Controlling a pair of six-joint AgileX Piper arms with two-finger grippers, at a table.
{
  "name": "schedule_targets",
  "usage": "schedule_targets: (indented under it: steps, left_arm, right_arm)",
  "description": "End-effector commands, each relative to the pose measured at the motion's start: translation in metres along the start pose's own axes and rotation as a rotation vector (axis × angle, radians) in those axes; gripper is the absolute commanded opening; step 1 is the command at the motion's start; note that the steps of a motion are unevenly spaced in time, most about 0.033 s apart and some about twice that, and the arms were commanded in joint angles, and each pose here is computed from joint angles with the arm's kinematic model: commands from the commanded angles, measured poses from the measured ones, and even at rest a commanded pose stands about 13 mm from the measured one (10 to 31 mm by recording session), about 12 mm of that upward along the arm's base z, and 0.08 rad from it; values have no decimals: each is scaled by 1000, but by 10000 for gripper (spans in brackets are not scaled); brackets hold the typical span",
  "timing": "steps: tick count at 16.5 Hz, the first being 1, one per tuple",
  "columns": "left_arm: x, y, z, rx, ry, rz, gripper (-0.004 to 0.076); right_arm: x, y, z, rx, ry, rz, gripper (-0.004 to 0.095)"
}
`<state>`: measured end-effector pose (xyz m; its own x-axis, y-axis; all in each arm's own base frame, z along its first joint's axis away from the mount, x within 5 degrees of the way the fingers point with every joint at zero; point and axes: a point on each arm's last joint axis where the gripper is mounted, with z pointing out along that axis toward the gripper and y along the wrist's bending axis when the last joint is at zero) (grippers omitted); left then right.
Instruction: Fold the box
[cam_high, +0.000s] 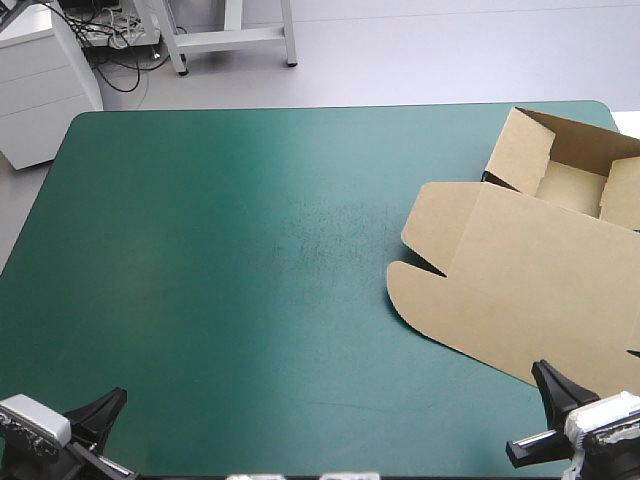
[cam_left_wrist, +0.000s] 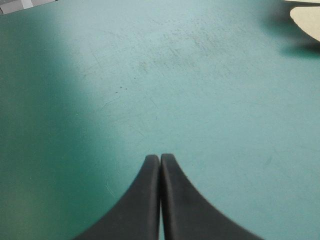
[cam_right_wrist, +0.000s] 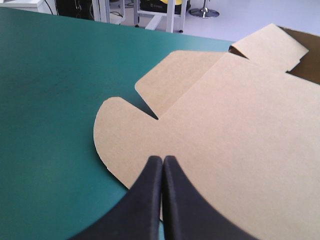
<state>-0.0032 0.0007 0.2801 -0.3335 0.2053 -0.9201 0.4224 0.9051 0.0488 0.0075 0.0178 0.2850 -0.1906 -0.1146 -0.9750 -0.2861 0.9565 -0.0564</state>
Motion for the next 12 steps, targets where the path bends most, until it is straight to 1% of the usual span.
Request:
schedule_targets:
  steps: [1,12]
  left_arm:
    - [-9,0,-7,2,-105,-4,-32]
    - [-9,0,-7,2,-107,-4,-32]
  right_arm:
    - [-6,-2,-4,25,-85,12,-23]
    - [-6,-2,-5,31,-96,22,-23]
